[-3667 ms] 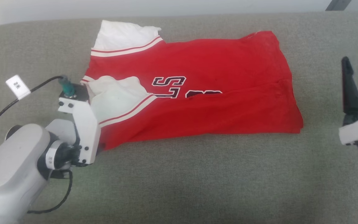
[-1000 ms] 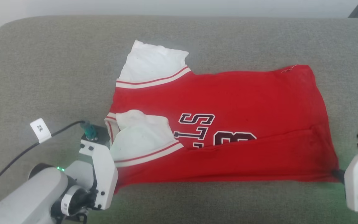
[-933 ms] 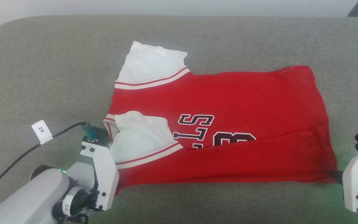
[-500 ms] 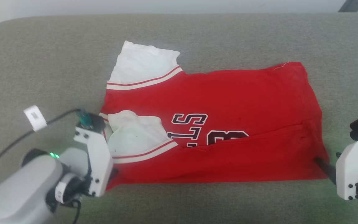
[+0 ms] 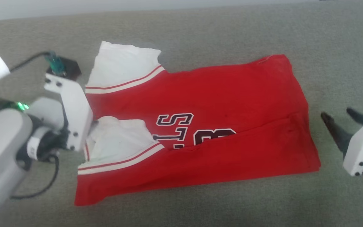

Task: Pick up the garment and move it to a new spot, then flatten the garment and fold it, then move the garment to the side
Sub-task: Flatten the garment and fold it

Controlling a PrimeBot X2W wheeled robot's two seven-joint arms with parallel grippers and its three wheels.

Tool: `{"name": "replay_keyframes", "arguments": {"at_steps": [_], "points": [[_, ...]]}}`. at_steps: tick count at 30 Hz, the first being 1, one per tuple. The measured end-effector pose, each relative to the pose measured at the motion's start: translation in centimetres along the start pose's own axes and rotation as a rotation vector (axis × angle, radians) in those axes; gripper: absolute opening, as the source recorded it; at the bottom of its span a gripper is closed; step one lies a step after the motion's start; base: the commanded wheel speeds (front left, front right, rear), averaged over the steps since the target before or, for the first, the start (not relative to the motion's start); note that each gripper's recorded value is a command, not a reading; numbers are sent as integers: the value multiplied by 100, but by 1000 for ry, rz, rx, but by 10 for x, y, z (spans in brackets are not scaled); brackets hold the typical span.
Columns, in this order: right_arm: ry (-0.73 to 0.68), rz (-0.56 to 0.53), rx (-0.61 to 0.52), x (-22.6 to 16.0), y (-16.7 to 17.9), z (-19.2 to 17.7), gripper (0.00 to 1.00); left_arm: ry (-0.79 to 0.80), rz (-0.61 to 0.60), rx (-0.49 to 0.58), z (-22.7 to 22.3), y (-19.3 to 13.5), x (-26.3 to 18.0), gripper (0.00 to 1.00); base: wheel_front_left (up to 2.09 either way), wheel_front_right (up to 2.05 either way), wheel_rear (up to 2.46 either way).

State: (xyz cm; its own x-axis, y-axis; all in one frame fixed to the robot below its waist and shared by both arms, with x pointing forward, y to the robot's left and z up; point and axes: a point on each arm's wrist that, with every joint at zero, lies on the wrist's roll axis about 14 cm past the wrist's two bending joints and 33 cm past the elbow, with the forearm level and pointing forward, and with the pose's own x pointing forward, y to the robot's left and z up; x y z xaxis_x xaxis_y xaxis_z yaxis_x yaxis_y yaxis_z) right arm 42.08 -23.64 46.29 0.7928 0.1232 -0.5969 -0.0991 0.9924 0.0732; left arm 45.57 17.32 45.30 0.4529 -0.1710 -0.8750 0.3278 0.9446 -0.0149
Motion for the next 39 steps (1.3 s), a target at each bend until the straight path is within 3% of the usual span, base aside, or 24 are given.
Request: {"name": "replay_keyframes", "arguments": {"at_steps": [10, 16, 25, 31, 37, 38, 39], "points": [[-502, -34, -29, -20, 4, 94, 100, -154, 37, 37, 75, 17, 18, 100, 0, 0, 0], [-699, -64, -51, -29, 5, 116, 100, -225, 58, 68, 115, 25, 42, 100, 0, 0, 0], [-706, -114, -63, -19, -9, 98, 100, -178, 55, 61, 136, 33, 95, 100, 0, 0, 0], [-663, -146, -56, -8, -20, 81, 100, -81, 49, 13, 127, 37, 138, 100, 0, 0, 0], [-606, -136, -50, 3, -20, 72, 100, -27, 51, -55, 123, 43, 152, 100, 0, 0, 0], [-592, -131, -45, 5, -20, 70, 100, -13, 45, -70, 121, 43, 153, 81, 0, 0, 0], [-577, -126, -37, 7, -19, 69, 100, 2, 44, -81, 120, 43, 154, 36, 0, 0, 0]]}}
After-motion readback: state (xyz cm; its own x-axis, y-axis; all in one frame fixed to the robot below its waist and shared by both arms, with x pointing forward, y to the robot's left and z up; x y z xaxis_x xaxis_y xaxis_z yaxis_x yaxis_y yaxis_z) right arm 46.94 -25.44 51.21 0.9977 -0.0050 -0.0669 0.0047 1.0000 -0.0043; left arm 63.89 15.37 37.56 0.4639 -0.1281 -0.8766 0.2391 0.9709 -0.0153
